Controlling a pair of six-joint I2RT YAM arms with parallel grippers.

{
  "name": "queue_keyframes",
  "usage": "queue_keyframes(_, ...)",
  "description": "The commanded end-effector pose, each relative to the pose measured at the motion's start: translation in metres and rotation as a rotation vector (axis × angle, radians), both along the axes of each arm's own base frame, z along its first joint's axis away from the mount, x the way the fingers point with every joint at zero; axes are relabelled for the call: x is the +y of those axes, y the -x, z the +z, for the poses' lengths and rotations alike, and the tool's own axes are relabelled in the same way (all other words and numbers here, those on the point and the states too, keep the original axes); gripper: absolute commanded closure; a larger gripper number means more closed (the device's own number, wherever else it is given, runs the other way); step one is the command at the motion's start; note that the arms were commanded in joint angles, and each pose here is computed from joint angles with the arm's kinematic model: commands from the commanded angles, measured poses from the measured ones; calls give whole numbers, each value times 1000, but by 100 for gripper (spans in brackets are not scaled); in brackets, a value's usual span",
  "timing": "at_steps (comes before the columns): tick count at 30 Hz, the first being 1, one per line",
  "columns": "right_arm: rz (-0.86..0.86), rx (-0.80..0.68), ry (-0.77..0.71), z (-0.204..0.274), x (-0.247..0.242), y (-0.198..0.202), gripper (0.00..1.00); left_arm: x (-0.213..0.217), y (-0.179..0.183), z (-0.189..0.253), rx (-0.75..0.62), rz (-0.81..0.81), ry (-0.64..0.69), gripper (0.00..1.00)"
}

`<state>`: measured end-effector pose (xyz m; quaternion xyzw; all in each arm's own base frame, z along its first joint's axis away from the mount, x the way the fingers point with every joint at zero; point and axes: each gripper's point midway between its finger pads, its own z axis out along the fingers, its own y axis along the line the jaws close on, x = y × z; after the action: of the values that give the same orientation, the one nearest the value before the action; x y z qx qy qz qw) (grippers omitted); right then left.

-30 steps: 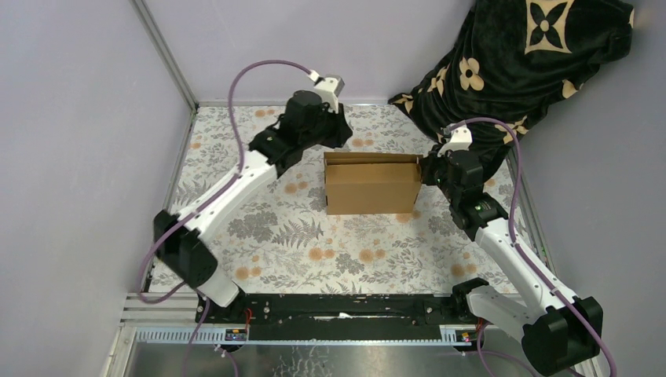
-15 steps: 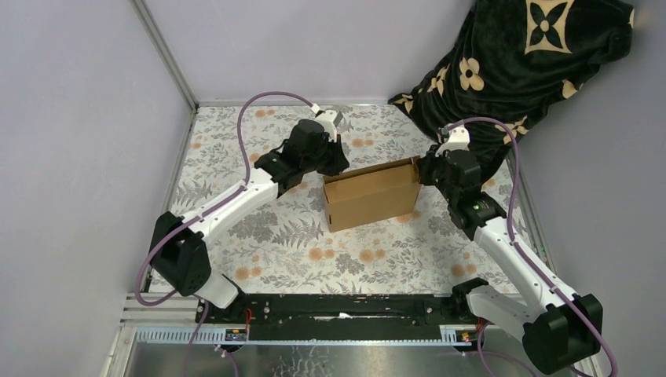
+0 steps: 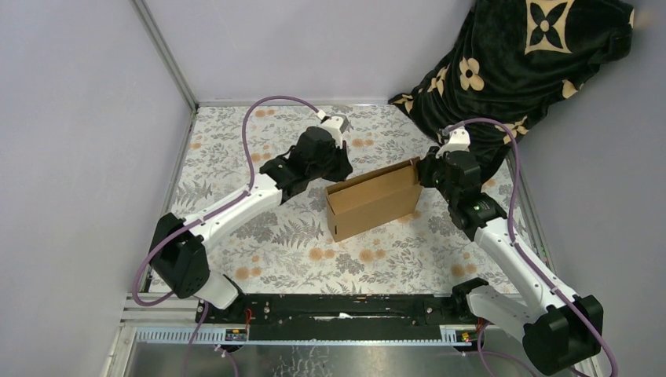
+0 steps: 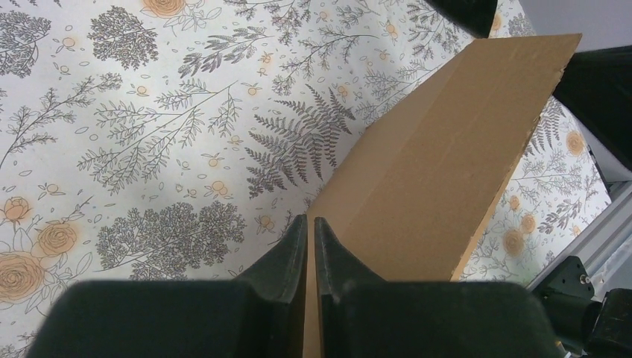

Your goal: Fold the paper box

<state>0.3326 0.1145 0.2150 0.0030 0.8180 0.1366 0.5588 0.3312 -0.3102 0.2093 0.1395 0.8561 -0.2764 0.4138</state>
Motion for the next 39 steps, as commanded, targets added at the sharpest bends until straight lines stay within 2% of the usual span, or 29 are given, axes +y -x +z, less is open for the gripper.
queue_keyframes(1,37,187,31,-46,2,28,81,1,-2,15,-46,18,27,88)
queue_keyframes(3,38,184,22,-44,3,29,79,1,-2,16,-47,18,28,88)
queue_keyframes(10,24,160,-3,-34,2,31,58,1,-2,19,-51,18,32,88)
queue_keyframes(15,12,121,-35,-21,1,32,51,1,-1,20,-50,14,33,88)
queue_keyframes(20,12,98,-56,-11,3,30,45,1,-2,18,-49,15,28,88)
queue_keyframes(24,-13,94,-56,-3,-1,30,44,1,-3,17,-47,15,21,88)
queue_keyframes(30,-84,94,-57,10,-20,51,40,0,-5,13,-45,10,4,88)
queue_keyframes(33,-78,103,-71,15,-22,63,41,0,-8,11,-46,12,-10,88)
queue_keyframes(35,-53,139,-86,10,-18,70,46,-2,-9,12,-46,7,-10,88)
queue_keyframes(39,52,255,-189,-19,9,88,73,-8,-11,13,-41,-6,-1,88)
